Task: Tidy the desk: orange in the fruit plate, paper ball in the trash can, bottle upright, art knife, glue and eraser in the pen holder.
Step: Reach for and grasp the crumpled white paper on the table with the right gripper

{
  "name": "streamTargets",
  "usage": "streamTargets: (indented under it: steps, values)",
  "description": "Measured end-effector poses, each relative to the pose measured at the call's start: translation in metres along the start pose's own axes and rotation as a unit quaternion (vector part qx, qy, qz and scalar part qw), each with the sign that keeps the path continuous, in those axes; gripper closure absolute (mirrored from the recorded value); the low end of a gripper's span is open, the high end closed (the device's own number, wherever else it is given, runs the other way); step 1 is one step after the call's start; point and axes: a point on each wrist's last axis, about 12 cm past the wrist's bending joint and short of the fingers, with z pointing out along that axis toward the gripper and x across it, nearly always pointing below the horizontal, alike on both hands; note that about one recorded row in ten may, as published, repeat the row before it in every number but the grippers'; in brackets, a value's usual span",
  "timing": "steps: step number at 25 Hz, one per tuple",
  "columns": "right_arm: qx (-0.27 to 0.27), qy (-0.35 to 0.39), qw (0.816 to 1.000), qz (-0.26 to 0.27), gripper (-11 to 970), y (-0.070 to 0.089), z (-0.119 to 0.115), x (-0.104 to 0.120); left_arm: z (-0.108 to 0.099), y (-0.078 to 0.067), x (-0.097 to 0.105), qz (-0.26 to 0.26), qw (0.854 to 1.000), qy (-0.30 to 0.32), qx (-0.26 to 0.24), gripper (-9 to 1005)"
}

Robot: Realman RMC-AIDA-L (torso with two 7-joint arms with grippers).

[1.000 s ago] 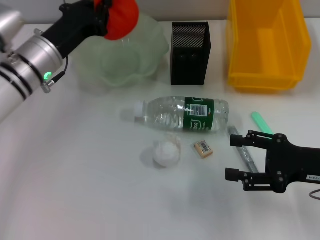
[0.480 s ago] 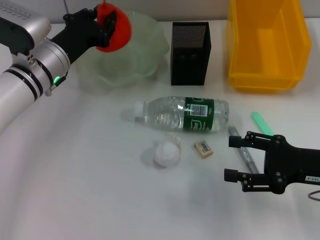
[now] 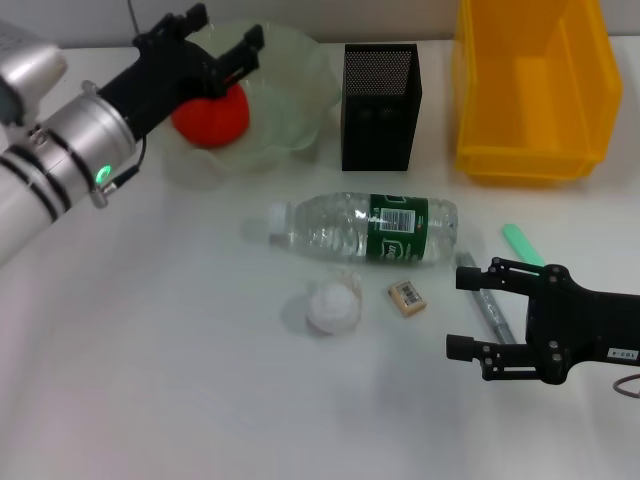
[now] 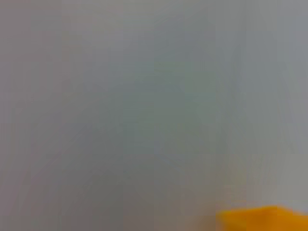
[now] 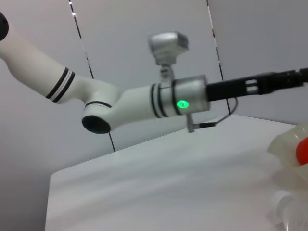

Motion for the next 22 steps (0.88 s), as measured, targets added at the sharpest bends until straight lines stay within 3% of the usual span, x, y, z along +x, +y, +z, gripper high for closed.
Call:
streamTargets:
  steps: [1,4,5,6,8,10,11,17,18,22]
  values:
    - [0.000,0.000,1.000,0.000,129,0.000,0.000,0.000,-0.007,-0.003,-0.002,-0.007,0.999,-0.010,0.030,314]
    - [0.000,0.000,1.000,-0.004,130,0.000,0.000,0.000,-0.014,-0.005,-0.003,-0.012,0.998,-0.014,0.053,278]
    - [0.001,0.001,1.000,-0.005,130,-0.001,0.000,-0.001,-0.038,-0.013,-0.008,-0.020,0.989,-0.013,0.143,267]
    - [0.001,0.001,1.000,-0.005,130,-0.001,0.000,-0.001,-0.038,-0.013,-0.008,-0.020,0.989,-0.013,0.143,255]
    - [0.003,0.002,1.000,-0.007,130,-0.002,0.000,-0.002,-0.057,-0.020,-0.010,-0.015,0.975,0.016,0.220,231]
    - [0.004,0.006,1.000,-0.008,130,-0.005,0.000,-0.003,-0.057,-0.020,-0.010,-0.015,0.975,0.016,0.220,208]
    - [0.004,0.006,1.000,-0.008,130,-0.005,0.000,-0.003,-0.076,-0.023,-0.010,-0.011,0.961,0.051,0.272,196]
    - [-0.002,0.026,1.000,-0.016,129,-0.017,0.005,-0.017,-0.096,-0.020,-0.005,-0.013,0.948,0.092,0.305,198]
    - [-0.002,0.026,1.000,-0.016,129,-0.017,0.005,-0.017,-0.120,-0.010,0.006,-0.004,0.935,0.160,0.316,199]
    - [-0.029,0.064,0.997,-0.009,129,-0.028,0.014,-0.041,-0.141,-0.004,0.007,-0.010,0.933,0.173,0.315,200]
